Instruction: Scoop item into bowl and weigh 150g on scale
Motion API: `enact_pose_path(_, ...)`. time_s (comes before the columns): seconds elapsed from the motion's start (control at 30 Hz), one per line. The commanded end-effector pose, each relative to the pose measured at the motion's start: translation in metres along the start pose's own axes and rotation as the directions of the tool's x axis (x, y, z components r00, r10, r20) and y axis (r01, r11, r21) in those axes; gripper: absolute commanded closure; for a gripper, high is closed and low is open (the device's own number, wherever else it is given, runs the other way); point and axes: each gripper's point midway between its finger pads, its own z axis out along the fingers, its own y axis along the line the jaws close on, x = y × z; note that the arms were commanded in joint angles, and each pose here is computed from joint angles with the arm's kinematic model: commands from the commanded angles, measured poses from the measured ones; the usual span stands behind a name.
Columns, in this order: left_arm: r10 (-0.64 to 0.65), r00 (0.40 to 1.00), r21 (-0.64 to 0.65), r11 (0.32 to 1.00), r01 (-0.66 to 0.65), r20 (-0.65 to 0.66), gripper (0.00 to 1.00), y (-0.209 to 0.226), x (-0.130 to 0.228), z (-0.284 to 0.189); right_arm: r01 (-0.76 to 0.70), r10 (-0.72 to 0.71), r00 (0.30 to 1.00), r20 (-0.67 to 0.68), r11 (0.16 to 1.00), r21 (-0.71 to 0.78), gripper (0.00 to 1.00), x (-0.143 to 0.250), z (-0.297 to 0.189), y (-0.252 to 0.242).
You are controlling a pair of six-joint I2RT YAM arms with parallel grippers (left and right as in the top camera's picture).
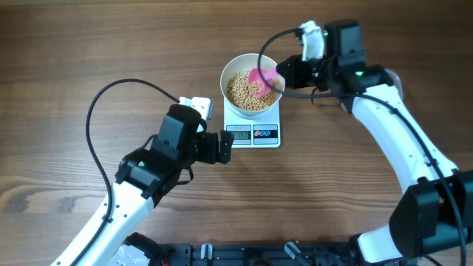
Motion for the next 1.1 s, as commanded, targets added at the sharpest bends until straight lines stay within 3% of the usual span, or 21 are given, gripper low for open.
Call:
enact_pose_path(0.0,0.013,1.0,-0.011,1.0,-0.013,0.007,0.0,0.002,-0.003,0.0,-0.096,0.101,0.993,0.061,0.992,-0.081,0.96,-0.023,-0.024,-0.004)
enact_pose_path(0.1,0.013,1.0,-0.011,1.0,-0.013,0.007,0.0,0.002,-0.003,0.0,-0.141,0.153,0.987,0.051,0.972,-0.189,0.96,-0.028,-0.035,0.003)
enact_pose_path(0.2,0.013,1.0,-0.011,1.0,-0.013,0.007,0.0,0.002,-0.003,0.0,-0.11,0.126,0.989,0.071,0.975,-0.194,0.95,-0.032,-0.036,0.003)
enact_pose_path(0.43,0.013,1.0,-0.011,1.0,-0.013,0.007,0.0,0.002,-0.003,0.0,0.126,-0.1,0.986,0.132,0.97,-0.207,0.96,-0.036,-0.04,0.011)
enact_pose_path(0.57,0.013,1.0,-0.011,1.0,-0.013,0.007,0.0,0.002,-0.003,0.0,0.345,-0.318,0.934,0.164,0.923,-0.173,0.96,-0.033,-0.039,0.011)
enact_pose_path(0.8,0.013,1.0,-0.011,1.0,-0.013,0.007,0.0,0.002,-0.003,0.0,0.495,-0.466,0.865,0.183,0.851,-0.172,0.96,-0.028,-0.033,0.031)
enact_pose_path(1.07,0.013,1.0,-0.011,1.0,-0.013,0.007,0.0,0.002,-0.003,0.0,0.622,-0.61,0.78,0.14,0.779,-0.076,0.96,-0.021,-0.021,0.032)
